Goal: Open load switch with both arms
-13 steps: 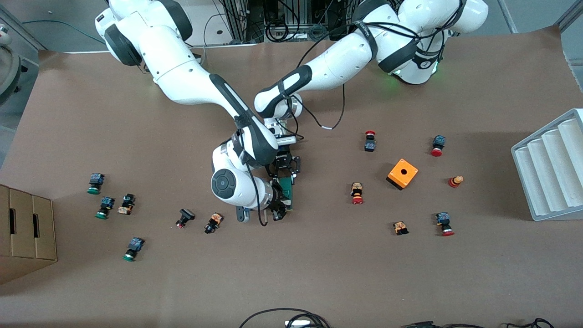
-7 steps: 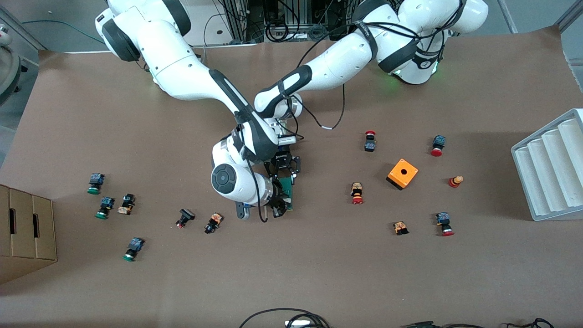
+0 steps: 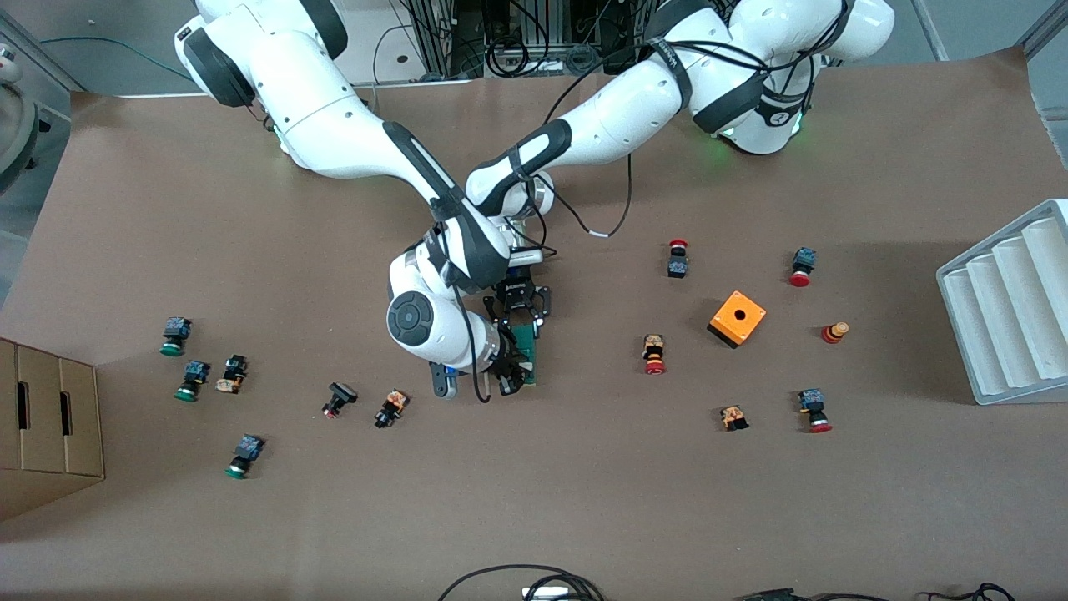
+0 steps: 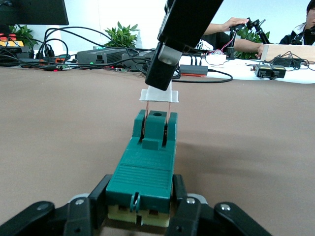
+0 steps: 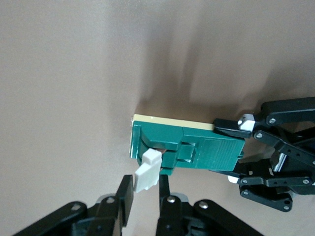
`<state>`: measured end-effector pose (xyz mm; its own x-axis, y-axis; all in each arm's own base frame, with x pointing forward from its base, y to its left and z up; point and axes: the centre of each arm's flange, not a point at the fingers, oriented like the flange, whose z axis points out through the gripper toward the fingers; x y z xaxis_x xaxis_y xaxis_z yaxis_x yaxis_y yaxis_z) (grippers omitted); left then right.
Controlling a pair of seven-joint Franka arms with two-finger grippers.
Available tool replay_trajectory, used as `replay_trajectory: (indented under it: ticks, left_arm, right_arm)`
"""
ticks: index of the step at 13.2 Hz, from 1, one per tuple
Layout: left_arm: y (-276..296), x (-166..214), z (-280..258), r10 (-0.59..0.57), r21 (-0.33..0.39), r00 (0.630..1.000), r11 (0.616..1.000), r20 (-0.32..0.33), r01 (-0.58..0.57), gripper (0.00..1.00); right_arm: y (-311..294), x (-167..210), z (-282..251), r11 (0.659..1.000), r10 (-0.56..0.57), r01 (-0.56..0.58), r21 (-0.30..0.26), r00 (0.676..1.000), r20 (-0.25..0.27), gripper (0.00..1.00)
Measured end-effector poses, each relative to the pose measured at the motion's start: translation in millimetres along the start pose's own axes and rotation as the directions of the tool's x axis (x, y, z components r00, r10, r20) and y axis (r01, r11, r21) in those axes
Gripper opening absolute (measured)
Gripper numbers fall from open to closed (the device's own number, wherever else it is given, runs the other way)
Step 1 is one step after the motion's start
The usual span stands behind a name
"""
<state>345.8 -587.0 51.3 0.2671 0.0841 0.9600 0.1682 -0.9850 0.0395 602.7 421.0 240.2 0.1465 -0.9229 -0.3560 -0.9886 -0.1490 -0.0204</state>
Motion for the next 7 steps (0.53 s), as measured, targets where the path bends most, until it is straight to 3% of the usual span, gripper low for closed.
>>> replay_trajectory:
  ticks: [4,7]
  left_arm:
    - [0.0,0.0,0.0,0.000,0.000,1.000,1.000,0.000,0.000,0.55]
    - [0.1,0.0,0.0,0.000,0.000,1.000,1.000,0.001,0.000,0.55]
  right_arm:
    - [6.9,-2.5,-1.1,1.000,-0.011,0.011,0.003,1.000,-0.004,0.28]
    - [19.9,5.4,15.6,0.999,-0.016,0.015,-0.031,0.999,-0.028,0.28]
